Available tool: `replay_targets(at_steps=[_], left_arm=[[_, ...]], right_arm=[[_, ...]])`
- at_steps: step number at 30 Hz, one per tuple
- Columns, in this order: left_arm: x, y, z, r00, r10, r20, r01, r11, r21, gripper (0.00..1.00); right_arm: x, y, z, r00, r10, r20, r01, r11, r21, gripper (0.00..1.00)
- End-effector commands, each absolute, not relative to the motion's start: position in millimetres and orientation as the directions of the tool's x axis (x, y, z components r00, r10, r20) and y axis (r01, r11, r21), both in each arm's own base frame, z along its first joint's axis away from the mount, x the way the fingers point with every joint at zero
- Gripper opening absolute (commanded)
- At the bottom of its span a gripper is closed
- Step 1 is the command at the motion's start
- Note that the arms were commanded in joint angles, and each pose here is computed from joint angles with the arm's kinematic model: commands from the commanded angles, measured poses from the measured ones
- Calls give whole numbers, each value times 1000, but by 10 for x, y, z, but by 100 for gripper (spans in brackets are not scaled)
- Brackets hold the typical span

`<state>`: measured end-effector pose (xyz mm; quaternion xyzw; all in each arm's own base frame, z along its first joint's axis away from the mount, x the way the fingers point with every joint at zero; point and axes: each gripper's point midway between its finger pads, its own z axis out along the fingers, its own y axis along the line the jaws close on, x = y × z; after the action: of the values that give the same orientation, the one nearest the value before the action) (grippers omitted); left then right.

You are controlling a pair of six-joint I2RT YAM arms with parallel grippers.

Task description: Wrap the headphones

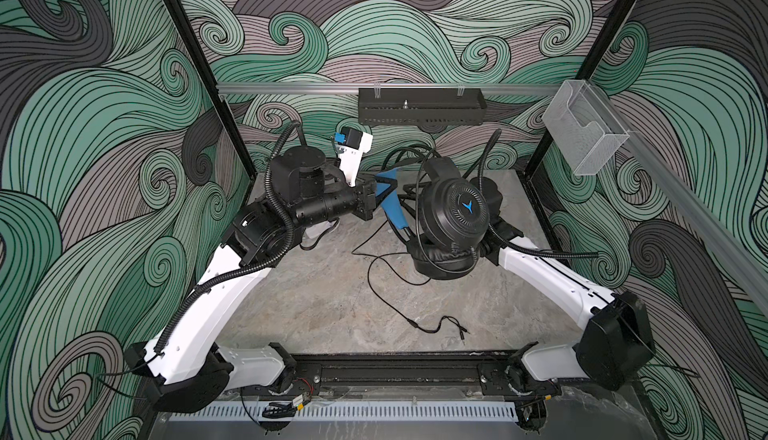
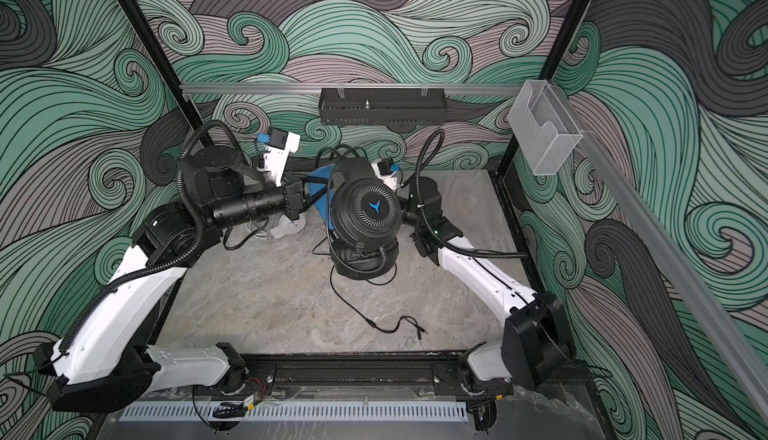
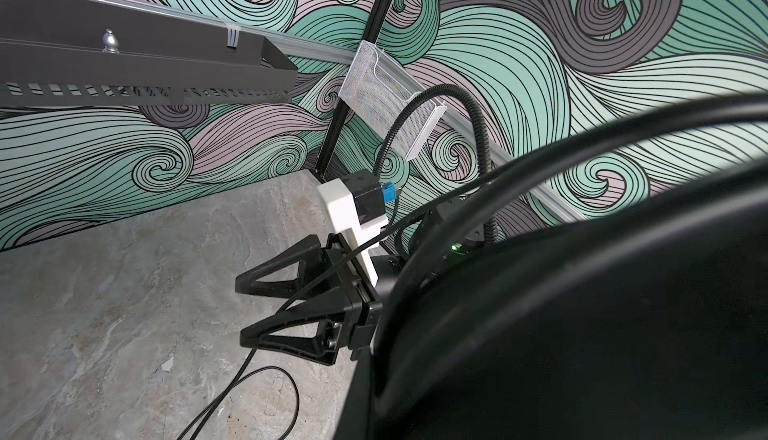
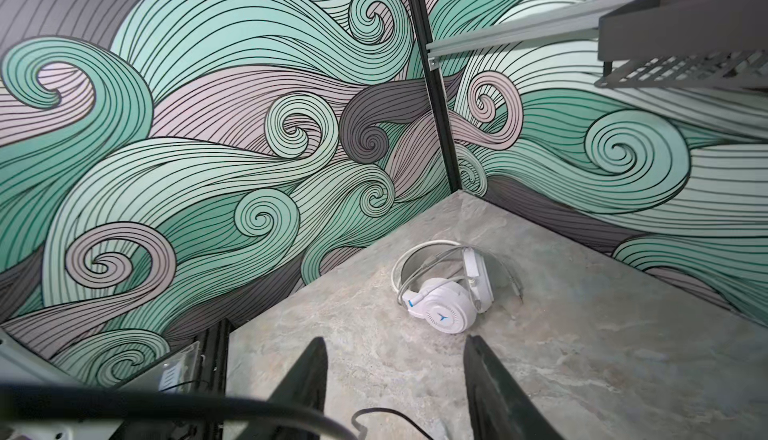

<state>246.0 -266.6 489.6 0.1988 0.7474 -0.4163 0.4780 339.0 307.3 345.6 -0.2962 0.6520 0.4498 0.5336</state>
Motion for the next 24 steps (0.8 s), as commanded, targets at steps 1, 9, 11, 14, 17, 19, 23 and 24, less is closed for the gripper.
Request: replay_targets(at_steps=[1, 9, 11, 14, 17, 19, 23, 24], left_arm=[[2410, -2600, 5209, -436, -197, -878, 693, 550, -467, 0], [2437, -2573, 5187, -448, -224, -866, 669, 558, -491, 0], [2444, -2586, 5179, -453, -224, -863, 667, 557, -495, 0], [2450, -2595, 5171, -463, -230, -856, 662, 553, -506, 0], [2446, -2591, 5159, -470, -237, -850, 657, 550, -516, 0], [2440, -2589, 5153, -474, -238, -848, 654, 549, -520, 0], [2454, -2591, 5154, -477, -243, -844, 650, 549, -526, 0], [2455, -2598, 5163, -479, -246, -843, 649, 546, -529, 0]], right_arm=[[3361, 3142, 3449, -271, 120, -955, -874, 386, 296, 51], [3361, 3225, 3289, -318, 114, -941, -867, 368, 337, 44], [3376, 3228, 3246, -333, 125, -935, -859, 368, 355, 45], [3409, 3244, 3203, -353, 142, -925, -851, 363, 380, 47], [3420, 3284, 3177, -368, 148, -918, -848, 352, 396, 47], [3423, 3313, 3161, -375, 148, -915, -848, 345, 403, 47], [3401, 3389, 3085, -394, 136, -909, -846, 334, 416, 45], [3386, 3417, 3050, -400, 129, -907, -847, 328, 420, 43]])
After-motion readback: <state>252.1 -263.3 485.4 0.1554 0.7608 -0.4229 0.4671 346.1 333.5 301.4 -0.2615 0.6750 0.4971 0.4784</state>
